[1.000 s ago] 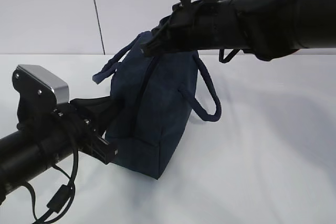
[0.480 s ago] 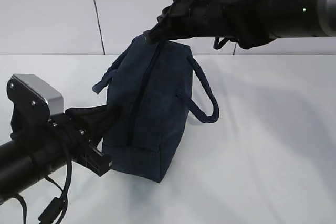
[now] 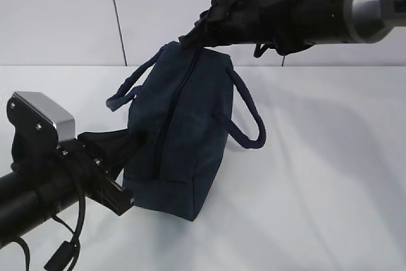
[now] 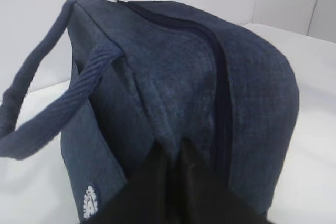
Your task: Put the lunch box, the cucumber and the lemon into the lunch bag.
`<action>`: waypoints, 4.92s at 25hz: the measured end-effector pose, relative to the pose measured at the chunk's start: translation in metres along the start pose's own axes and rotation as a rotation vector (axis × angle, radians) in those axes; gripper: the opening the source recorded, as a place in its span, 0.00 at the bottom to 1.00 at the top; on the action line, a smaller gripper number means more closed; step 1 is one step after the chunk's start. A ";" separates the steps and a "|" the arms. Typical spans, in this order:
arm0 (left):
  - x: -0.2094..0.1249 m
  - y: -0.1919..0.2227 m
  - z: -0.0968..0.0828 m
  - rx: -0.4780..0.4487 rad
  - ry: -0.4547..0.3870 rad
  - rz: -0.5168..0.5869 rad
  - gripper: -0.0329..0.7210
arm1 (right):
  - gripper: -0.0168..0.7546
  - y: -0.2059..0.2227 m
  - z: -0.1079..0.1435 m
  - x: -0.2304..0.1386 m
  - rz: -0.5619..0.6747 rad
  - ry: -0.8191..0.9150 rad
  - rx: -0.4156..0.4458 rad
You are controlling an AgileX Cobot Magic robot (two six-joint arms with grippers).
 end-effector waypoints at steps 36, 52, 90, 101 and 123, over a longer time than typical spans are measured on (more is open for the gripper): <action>-0.015 -0.021 0.007 0.040 -0.096 0.037 0.05 | 0.00 0.040 -0.026 -0.068 0.091 0.277 0.153; 0.020 -0.039 0.008 0.078 -0.183 -0.094 0.58 | 0.00 0.019 -0.038 -0.039 0.017 0.265 0.200; 0.201 0.073 0.050 0.286 -0.326 0.787 0.41 | 0.00 0.017 -0.031 -0.038 0.011 0.248 0.271; 0.177 0.118 0.054 0.124 -0.429 0.951 0.41 | 0.00 0.016 -0.030 -0.038 0.009 0.248 0.280; 0.122 0.156 0.053 -0.098 -0.452 1.035 0.21 | 0.00 0.015 -0.026 -0.035 -0.005 0.276 0.319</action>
Point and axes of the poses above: a point on each arm's last joint axis where the gripper is mounted, y pointing out along that axis toward the gripper, z along the wrist's bending axis when the last joint is at zero, x = y × z, the point moved 4 cm from there along y, pointing out along that axis toward the gripper, and after that the axes turned 12 degrees about -y, right-handed, at the moved point
